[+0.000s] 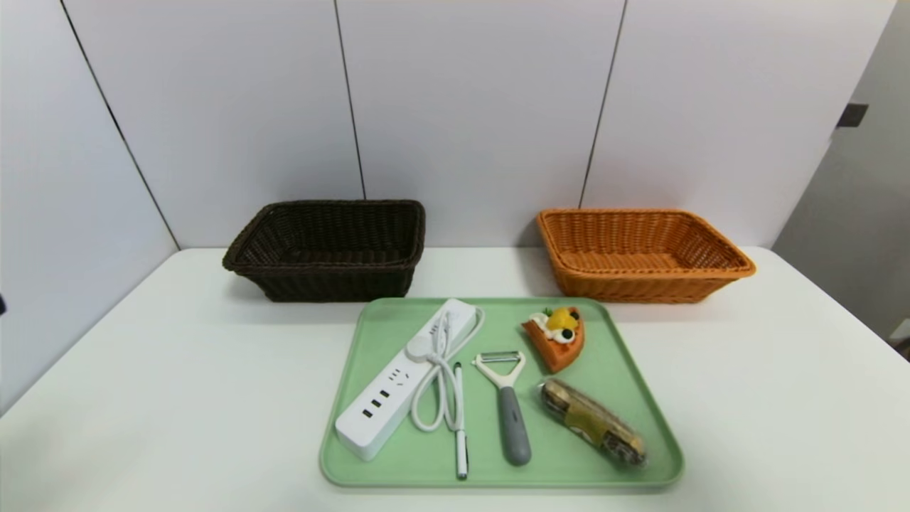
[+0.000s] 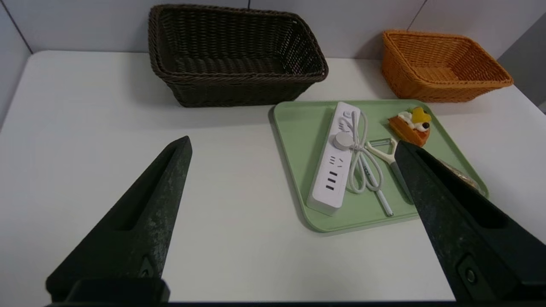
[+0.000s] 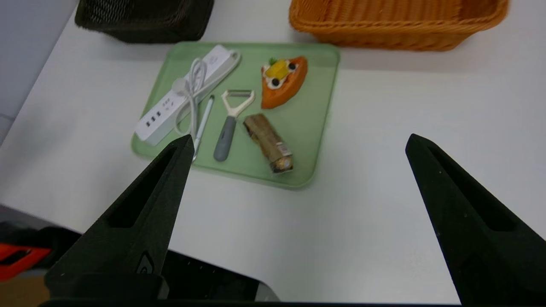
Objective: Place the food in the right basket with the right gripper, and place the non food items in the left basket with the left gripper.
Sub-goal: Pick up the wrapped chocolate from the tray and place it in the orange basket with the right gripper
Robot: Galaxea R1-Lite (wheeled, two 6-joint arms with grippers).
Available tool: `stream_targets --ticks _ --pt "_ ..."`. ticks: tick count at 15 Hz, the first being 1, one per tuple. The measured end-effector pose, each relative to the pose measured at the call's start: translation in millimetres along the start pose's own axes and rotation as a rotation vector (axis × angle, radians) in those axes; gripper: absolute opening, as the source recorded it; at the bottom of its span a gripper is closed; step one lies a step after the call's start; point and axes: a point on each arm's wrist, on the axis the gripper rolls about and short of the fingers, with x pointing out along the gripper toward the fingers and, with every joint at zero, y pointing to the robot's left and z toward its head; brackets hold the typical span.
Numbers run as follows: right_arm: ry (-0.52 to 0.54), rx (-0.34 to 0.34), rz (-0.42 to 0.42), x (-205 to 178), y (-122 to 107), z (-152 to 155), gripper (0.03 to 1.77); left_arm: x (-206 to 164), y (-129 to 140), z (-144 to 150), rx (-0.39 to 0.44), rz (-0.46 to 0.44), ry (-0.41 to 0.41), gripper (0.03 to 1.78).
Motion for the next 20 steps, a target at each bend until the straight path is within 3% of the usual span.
stream_targets --ticks 4,6,8,14,20 --pt "0.342 0.033 0.044 79 14 40 1.71 48 4 5 -0.106 -0.061 0.213 1.69" --pt "0.497 0.054 0.016 128 28 42 1.71 64 4 0 -0.136 -0.059 0.324 1.69" --pt "0.625 0.033 -0.029 172 45 33 1.71 76 4 -6 -0.139 -0.053 0.399 1.69" --pt "0.930 -0.118 -0.172 255 71 -15 1.71 90 4 -10 -0.140 -0.057 0.457 1.69" --pt "1.030 -0.147 -0.205 302 76 -44 1.71 101 4 -10 -0.130 -0.067 0.461 1.69"
